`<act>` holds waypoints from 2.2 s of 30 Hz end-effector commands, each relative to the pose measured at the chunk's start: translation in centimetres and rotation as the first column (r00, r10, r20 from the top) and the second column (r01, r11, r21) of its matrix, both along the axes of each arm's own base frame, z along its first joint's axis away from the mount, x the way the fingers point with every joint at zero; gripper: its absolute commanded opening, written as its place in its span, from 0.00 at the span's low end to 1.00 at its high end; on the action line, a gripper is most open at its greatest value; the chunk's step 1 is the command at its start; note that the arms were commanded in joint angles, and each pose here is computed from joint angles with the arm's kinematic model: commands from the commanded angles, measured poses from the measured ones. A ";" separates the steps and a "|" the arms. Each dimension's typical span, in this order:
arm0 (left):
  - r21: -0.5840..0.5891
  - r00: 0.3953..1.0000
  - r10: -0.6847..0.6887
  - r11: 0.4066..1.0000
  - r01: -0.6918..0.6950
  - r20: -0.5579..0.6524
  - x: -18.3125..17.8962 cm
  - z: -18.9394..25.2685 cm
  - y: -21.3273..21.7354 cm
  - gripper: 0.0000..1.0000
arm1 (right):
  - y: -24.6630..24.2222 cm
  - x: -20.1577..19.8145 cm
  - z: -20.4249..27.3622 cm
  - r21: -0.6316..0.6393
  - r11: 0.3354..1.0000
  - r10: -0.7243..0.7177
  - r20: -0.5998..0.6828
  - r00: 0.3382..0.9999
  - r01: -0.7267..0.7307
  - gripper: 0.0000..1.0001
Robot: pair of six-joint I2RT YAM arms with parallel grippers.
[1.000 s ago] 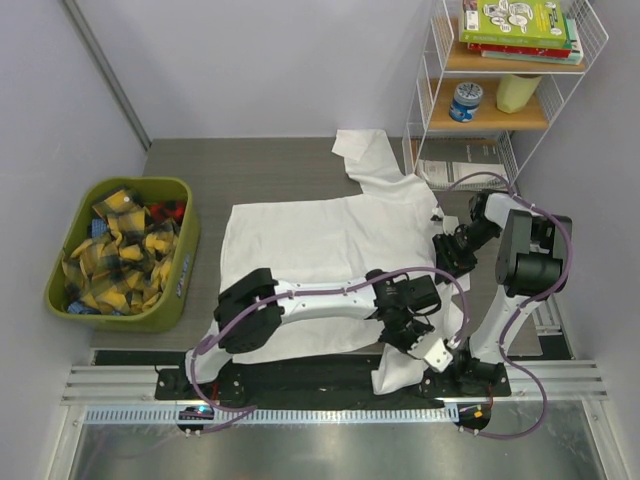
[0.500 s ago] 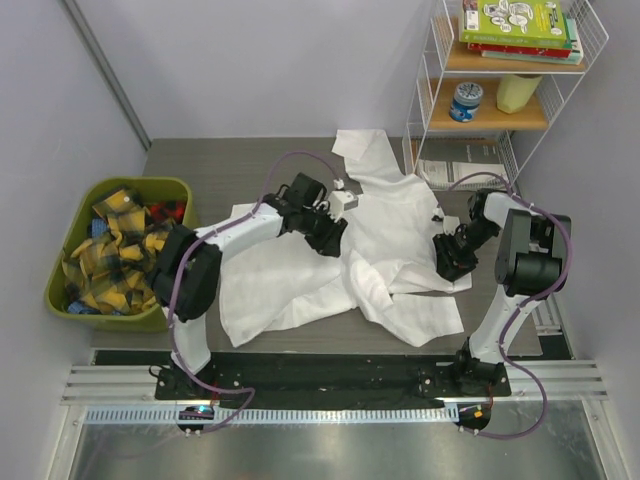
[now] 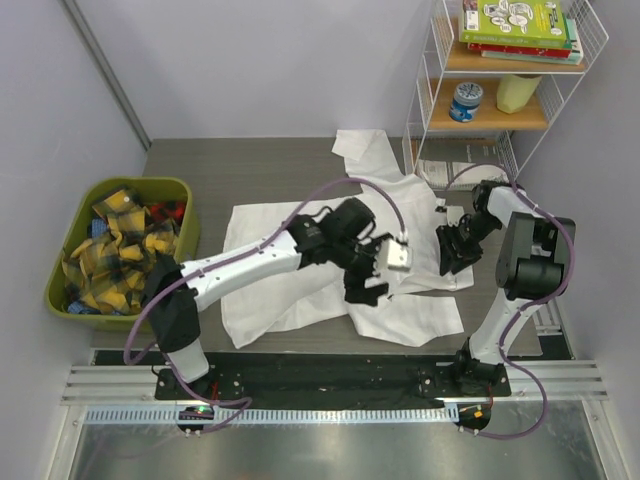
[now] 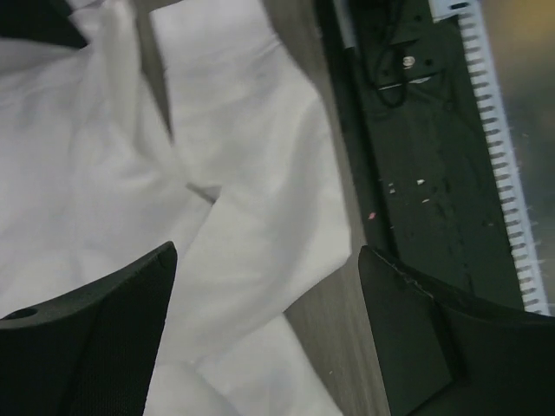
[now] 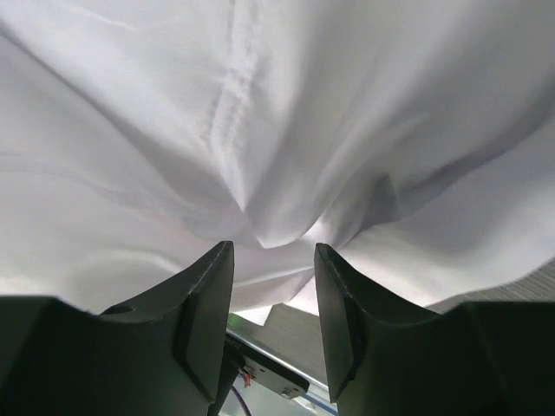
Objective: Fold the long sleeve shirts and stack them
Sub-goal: Fold the shirt
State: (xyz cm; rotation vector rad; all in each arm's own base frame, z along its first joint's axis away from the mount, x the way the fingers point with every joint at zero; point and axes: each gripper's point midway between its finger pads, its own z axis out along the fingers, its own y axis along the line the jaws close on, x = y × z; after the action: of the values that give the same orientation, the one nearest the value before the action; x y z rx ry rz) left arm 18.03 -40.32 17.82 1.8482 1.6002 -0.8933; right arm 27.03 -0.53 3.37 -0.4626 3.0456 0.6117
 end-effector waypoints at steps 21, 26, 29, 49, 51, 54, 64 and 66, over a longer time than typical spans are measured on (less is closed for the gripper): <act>0.079 0.979 -0.204 0.976 0.204 -0.008 -7.9 -3.2 -6.9 0.00 | 0.1 -1.8 -1.6 0.006 0.998 0.059 0.000 0.998 -0.059 0.24; -0.206 0.965 -0.239 0.955 0.214 -0.110 -11.9 9.7 -5.0 0.00 | -1.4 -0.6 -1.2 -0.040 0.998 0.056 0.040 0.998 -0.055 0.22; -0.330 0.964 -0.232 0.927 0.177 -0.134 -12.8 14.5 -5.0 0.00 | -2.3 0.4 -0.1 -0.071 0.995 0.074 0.089 0.993 -0.067 0.21; -0.590 0.839 -0.296 0.806 -0.035 -0.455 -12.7 21.1 -10.7 0.00 | 6.5 -3.7 11.5 0.377 0.867 0.233 0.269 0.935 -0.325 0.43; -0.575 0.823 -0.238 0.809 -0.127 -0.516 -10.7 20.2 -11.1 0.00 | 7.4 -6.0 10.2 0.422 0.846 0.263 0.203 0.943 -0.327 0.42; -0.573 0.843 -0.115 0.780 -0.251 -0.526 -6.8 20.1 -10.9 0.00 | 8.0 -8.3 8.5 0.419 0.831 0.336 0.145 0.931 -0.366 0.37; -0.360 0.706 0.442 0.638 -0.681 -0.553 4.7 16.4 -7.5 0.00 | 4.9 -11.4 6.3 0.269 0.825 0.514 0.007 0.858 -0.497 0.20; -0.280 0.629 0.553 0.588 -0.759 -0.546 6.1 14.1 -5.8 0.00 | 4.8 -11.9 6.5 0.260 0.820 0.521 0.030 0.853 -0.509 0.22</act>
State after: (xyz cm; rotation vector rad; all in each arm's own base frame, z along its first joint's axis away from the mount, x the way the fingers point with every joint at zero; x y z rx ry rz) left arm 21.23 -49.40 30.97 0.8081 1.7861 -1.4139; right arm 19.69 5.49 7.96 -1.2021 2.7000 0.9827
